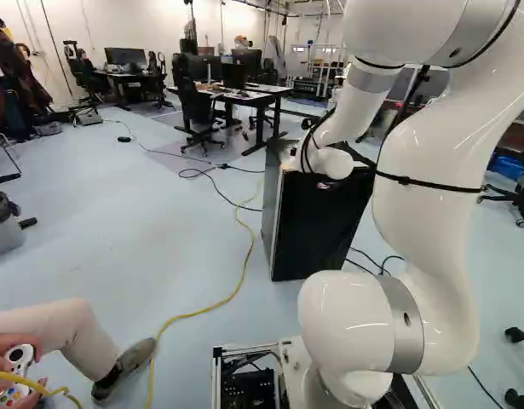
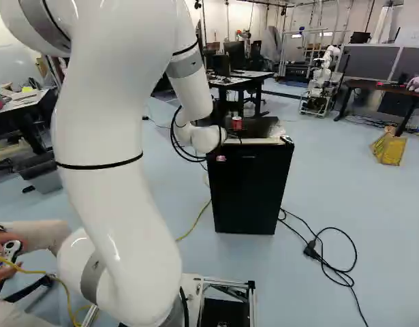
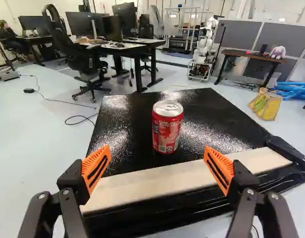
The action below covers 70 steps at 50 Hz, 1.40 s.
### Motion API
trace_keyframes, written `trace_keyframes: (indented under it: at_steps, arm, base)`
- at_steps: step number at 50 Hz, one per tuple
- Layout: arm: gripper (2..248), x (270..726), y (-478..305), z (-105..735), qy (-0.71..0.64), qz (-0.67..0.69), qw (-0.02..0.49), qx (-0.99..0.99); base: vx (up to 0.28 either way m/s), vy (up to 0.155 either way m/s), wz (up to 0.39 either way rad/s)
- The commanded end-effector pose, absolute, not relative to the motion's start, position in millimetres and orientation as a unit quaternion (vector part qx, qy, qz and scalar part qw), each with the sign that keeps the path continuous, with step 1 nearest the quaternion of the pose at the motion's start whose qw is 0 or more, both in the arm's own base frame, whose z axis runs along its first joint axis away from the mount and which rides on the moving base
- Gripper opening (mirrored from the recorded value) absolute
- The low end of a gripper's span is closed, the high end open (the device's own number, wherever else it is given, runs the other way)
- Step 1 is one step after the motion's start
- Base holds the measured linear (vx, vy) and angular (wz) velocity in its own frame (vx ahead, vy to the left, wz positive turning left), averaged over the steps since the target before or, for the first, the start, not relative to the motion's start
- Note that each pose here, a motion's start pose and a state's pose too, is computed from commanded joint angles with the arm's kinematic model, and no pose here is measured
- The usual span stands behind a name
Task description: Grab a drink from the fridge
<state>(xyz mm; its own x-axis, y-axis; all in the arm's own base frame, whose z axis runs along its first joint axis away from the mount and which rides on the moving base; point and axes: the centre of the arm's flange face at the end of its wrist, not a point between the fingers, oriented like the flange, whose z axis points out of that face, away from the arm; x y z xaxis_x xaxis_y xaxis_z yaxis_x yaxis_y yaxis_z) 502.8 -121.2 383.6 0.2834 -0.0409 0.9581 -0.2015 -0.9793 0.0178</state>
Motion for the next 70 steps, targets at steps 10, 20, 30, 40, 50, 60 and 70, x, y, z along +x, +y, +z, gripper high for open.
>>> trace_keyframes:
  at_steps: [10, 20, 30, 40, 50, 60, 70]
  arm:
    - [247, 513.5, -128.0, 382.7, -0.079, 0.597, 0.07, 0.795]
    - [247, 524.0, -136.1, 381.4, -0.082, 0.599, 0.074, 0.793]
    - [247, 535.2, -142.9, 380.1, -0.085, 0.601, 0.076, 0.791]
    - [247, 547.5, -147.8, 378.5, -0.085, 0.604, 0.077, 0.789]
    - [247, 559.2, -152.3, 377.0, -0.086, 0.607, 0.078, 0.786]
    - [247, 562.6, -153.9, 376.5, -0.086, 0.608, 0.079, 0.785]
    - [231, 562.9, -154.0, 376.5, -0.086, 0.608, 0.079, 0.785]
  base:
    - [0.0, 0.0, 0.0]
    - [0.0, 0.0, 0.0]
    - [0.0, 0.0, 0.0]
    - [0.0, 0.0, 0.0]
    - [0.0, 0.0, 0.0]
    - [0.0, 0.0, 0.0]
    - [0.0, 0.0, 0.0]
